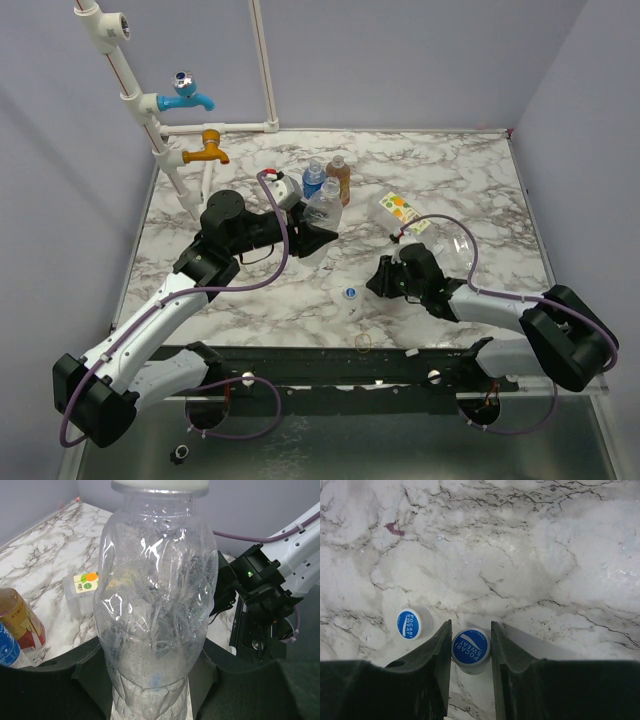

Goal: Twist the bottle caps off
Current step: Place the bottle cap at the center of the board, then place the plastic bottle at the center of the board.

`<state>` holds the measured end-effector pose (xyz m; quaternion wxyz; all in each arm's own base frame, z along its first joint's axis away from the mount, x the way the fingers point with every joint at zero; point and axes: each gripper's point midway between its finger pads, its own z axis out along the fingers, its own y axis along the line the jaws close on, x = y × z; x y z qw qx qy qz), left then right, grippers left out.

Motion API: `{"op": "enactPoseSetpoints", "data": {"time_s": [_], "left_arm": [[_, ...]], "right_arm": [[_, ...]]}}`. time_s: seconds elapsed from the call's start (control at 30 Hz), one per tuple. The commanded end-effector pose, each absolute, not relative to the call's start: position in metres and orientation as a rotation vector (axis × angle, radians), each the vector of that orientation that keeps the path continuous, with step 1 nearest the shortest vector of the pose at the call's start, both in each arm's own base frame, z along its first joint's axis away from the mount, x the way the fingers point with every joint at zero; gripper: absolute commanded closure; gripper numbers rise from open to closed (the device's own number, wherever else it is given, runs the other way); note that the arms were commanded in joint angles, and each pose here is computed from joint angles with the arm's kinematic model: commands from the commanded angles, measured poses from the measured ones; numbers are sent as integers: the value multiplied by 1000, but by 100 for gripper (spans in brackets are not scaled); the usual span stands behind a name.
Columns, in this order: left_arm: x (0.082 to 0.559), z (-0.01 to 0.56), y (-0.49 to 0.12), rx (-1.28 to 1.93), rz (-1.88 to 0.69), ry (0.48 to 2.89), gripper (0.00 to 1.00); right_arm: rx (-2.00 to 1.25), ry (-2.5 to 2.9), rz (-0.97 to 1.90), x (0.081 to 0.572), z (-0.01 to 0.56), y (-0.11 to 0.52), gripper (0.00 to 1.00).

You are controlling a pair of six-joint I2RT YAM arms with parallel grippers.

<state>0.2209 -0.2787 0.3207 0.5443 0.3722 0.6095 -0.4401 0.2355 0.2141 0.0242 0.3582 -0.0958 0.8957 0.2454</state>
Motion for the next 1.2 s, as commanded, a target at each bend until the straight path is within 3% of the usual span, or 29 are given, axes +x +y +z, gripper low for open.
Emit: {"op": "enactPoseSetpoints", "data": {"time_s": [0.0, 0.13, 0.27, 0.37, 0.6, 0.73, 0.93, 1.17], "left_arm": [[224, 331, -278, 854, -1036, 1415, 100], [226, 332, -277, 842, -1030, 1412, 100], [225, 333, -275, 834, -1025, 1411, 100], [225, 333, -276, 832, -1029, 1410, 100], [222, 334, -277, 835, -1051, 1404, 100], [221, 332, -277, 843, -1052, 1404, 100], [211, 334, -278, 879, -1086, 1387, 100], [198, 331, -283, 958, -1143, 1364, 100]], "right_arm": [[-190, 2283, 651, 244, 32, 219, 82], [-219, 2260, 637, 250, 47, 221, 53], [-265, 2199, 625, 258, 84, 223, 33], [-284, 2085, 604, 271, 137, 223, 23], [-398, 1700, 746, 277, 312, 244, 12], [-516, 1538, 874, 263, 384, 265, 3], [-711, 1341, 1123, 224, 440, 295, 0], [-806, 1311, 1250, 220, 441, 319, 1]]}}
